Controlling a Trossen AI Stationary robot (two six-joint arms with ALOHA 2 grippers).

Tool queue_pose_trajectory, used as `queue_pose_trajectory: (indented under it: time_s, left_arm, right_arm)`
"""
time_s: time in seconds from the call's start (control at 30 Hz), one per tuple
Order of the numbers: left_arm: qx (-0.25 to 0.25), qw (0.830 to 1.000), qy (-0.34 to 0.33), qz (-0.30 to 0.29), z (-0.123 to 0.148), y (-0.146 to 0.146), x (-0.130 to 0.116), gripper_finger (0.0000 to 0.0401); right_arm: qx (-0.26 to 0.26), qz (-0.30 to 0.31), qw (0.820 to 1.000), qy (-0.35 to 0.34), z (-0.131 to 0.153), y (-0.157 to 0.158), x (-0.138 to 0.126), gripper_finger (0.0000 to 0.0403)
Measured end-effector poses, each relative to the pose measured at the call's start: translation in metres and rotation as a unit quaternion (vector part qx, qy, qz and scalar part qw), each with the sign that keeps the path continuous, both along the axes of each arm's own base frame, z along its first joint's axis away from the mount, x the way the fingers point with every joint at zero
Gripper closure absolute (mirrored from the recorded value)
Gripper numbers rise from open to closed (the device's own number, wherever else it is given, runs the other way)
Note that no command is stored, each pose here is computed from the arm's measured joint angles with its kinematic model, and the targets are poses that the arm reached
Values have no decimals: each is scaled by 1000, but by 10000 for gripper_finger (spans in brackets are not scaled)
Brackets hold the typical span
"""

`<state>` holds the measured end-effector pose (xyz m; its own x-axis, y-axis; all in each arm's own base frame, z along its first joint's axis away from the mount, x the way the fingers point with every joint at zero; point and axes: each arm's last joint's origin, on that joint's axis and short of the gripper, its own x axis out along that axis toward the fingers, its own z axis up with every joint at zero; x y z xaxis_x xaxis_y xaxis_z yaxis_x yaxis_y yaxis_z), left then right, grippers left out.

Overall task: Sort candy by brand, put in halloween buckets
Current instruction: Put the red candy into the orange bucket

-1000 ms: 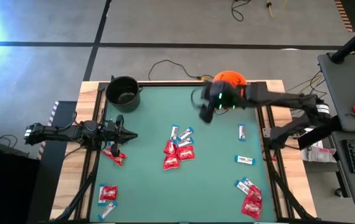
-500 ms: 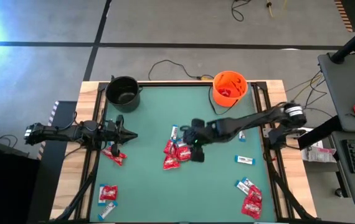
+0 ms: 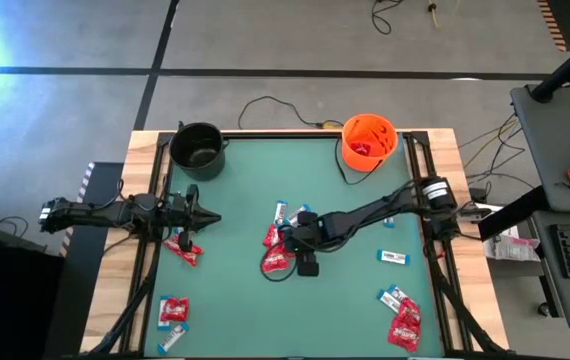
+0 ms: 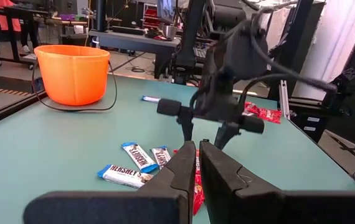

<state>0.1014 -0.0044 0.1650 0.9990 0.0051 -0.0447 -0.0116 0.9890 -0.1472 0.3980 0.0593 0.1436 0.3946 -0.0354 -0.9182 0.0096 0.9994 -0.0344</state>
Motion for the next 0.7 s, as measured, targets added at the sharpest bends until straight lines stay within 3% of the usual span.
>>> queue_pose_trajectory:
  time_s: [0.4, 0.7]
  left_arm:
    - [0, 1000, 0, 0, 0, 0, 0, 395]
    - [0, 1000, 0, 0, 0, 0, 0, 395]
  right_arm:
    - [-7, -13, 999, 32, -20, 0, 1, 194]
    - [-14, -6, 999, 45, -22, -1, -1, 264]
